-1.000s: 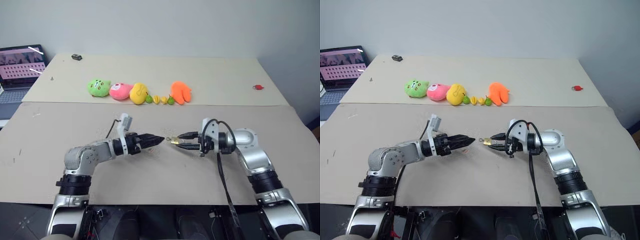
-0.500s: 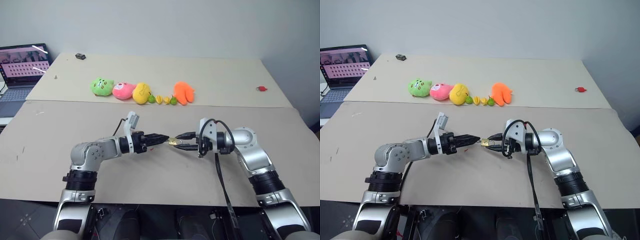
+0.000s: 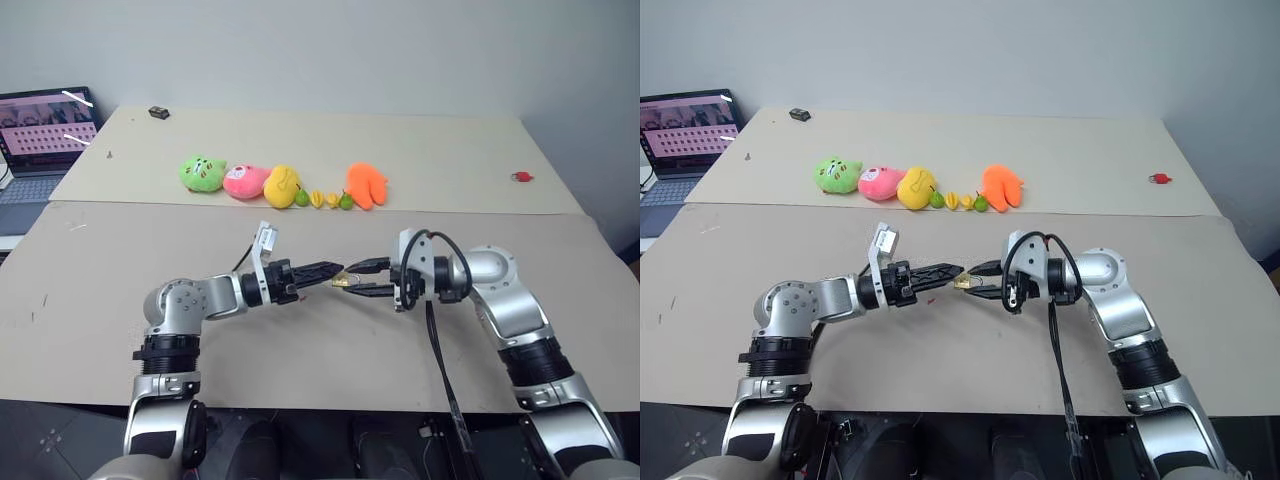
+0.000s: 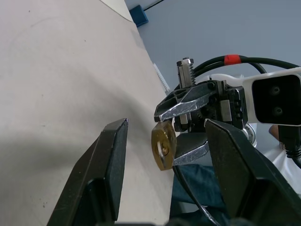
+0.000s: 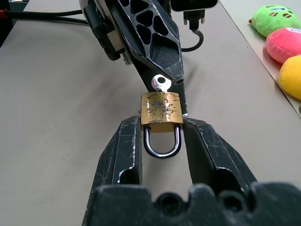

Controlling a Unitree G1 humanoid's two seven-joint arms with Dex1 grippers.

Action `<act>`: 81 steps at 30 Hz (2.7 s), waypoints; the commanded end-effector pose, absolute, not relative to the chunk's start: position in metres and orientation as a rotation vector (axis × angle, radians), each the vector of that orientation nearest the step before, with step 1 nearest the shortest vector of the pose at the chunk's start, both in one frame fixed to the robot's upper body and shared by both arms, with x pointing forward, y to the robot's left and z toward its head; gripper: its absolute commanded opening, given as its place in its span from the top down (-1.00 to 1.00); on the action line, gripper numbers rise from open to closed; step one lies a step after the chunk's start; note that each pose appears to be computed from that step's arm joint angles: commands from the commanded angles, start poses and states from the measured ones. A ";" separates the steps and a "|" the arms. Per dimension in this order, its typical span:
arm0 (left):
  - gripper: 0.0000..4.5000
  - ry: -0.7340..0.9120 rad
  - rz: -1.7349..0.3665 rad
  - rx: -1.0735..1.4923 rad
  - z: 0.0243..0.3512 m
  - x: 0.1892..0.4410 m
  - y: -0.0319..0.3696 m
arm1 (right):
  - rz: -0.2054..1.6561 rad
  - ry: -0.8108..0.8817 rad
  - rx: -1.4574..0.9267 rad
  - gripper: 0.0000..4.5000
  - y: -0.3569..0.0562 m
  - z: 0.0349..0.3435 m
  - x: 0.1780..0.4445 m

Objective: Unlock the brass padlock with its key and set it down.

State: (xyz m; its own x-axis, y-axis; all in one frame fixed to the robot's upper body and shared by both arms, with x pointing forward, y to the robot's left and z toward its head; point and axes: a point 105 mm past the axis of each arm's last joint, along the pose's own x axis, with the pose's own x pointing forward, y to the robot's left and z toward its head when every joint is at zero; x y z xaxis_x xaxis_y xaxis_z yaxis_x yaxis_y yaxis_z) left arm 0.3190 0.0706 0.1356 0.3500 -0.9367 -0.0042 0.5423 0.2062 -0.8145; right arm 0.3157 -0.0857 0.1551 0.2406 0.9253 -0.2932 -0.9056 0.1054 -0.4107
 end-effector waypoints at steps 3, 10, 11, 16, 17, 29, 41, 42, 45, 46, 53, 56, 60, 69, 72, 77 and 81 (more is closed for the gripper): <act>-0.22 0.572 -1.086 -0.860 0.135 0.315 0.084 | 1.353 -0.075 -0.603 0.59 -0.088 0.165 0.313; -0.22 0.619 -1.075 -0.853 0.128 0.309 0.089 | 1.352 -0.081 -0.604 0.59 -0.087 0.167 0.314; -0.22 0.626 -1.074 -0.865 0.127 0.308 0.088 | 1.354 -0.083 -0.604 0.59 -0.087 0.167 0.314; 0.45 0.637 -1.072 -0.858 0.124 0.307 0.084 | 1.362 -0.091 -0.611 0.59 -0.085 0.168 0.312; 0.62 0.640 -1.071 -0.850 0.123 0.307 0.084 | 1.363 -0.094 -0.610 0.59 -0.085 0.169 0.312; 0.62 0.611 -1.090 -0.857 0.127 0.309 0.078 | 1.380 -0.106 -0.610 0.59 -0.082 0.174 0.311; 0.62 0.541 -1.069 -1.010 0.139 0.322 0.077 | 1.379 -0.107 -0.606 0.59 -0.083 0.176 0.310; 0.62 0.547 -1.076 -1.003 0.139 0.320 0.075 | 1.377 -0.108 -0.604 0.59 -0.084 0.177 0.311; 0.62 0.584 -1.108 -0.983 0.135 0.311 0.072 | 1.371 -0.114 -0.597 0.59 -0.084 0.180 0.311; 0.62 0.595 -1.110 -0.983 0.133 0.308 0.073 | 1.371 -0.114 -0.596 0.59 -0.085 0.180 0.311; 0.62 0.605 -1.096 -0.990 0.130 0.306 0.079 | 1.373 -0.112 -0.590 0.59 -0.085 0.180 0.310; 0.62 0.600 -1.089 -0.994 0.130 0.307 0.079 | 1.375 -0.110 -0.588 0.59 -0.085 0.180 0.310; 0.62 0.589 -1.075 -1.006 0.130 0.310 0.080 | 1.374 -0.105 -0.590 0.59 -0.086 0.178 0.311; 0.99 0.604 -1.063 -1.019 0.125 0.308 0.082 | 1.375 -0.108 -0.587 0.59 -0.085 0.180 0.311; 0.99 0.624 -1.074 -0.998 0.123 0.303 0.078 | 1.376 -0.109 -0.587 0.59 -0.085 0.181 0.311; 0.99 0.620 -1.068 -1.005 0.122 0.304 0.077 | 1.380 -0.112 -0.588 0.59 -0.084 0.182 0.311; 0.99 0.599 -1.071 -0.999 0.125 0.304 0.075 | 1.381 -0.114 -0.590 0.59 -0.084 0.182 0.310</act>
State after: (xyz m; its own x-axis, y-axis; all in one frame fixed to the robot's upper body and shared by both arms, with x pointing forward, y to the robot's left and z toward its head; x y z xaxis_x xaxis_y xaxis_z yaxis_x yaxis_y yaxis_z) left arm 0.3060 0.0769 0.1263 0.3895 -0.9191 0.0600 0.4289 0.1234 -0.8949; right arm 0.3119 -0.0871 0.1607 0.2093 0.9297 -0.3031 -0.9152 0.0771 -0.3955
